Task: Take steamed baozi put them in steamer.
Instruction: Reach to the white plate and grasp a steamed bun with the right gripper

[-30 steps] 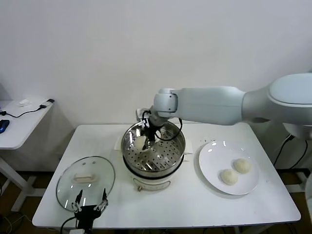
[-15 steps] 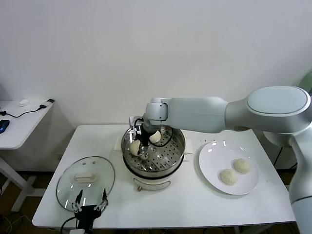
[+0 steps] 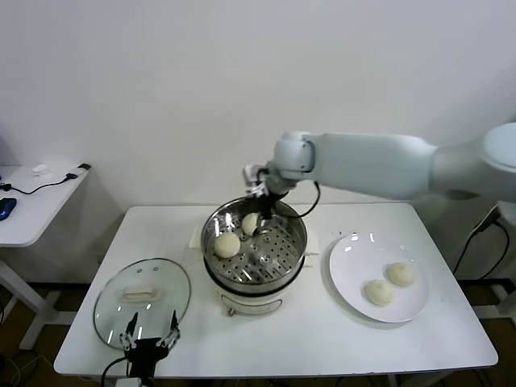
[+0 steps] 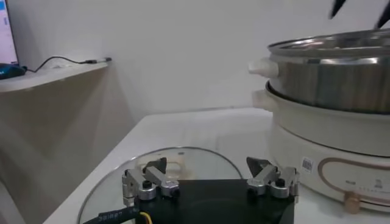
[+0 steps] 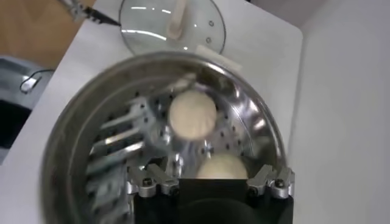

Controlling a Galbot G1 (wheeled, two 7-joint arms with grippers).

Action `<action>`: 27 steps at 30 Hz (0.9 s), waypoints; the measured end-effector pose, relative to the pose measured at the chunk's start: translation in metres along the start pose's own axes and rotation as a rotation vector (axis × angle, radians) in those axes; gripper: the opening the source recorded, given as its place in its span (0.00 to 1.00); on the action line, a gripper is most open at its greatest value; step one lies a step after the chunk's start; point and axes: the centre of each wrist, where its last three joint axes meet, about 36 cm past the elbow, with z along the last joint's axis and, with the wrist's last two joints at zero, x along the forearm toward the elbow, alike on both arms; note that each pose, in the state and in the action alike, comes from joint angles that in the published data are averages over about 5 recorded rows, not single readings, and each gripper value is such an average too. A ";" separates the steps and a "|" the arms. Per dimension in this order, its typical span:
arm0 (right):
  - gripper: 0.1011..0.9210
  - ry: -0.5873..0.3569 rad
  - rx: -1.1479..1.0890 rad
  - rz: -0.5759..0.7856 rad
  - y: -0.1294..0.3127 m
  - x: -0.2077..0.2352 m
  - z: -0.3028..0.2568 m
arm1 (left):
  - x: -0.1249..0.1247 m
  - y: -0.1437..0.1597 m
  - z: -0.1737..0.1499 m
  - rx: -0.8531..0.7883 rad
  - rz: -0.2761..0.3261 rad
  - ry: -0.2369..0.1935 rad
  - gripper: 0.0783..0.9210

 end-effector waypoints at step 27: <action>0.88 0.215 -0.247 -0.133 0.165 0.016 0.256 | -0.002 0.003 -0.002 -0.003 -0.010 -0.001 0.88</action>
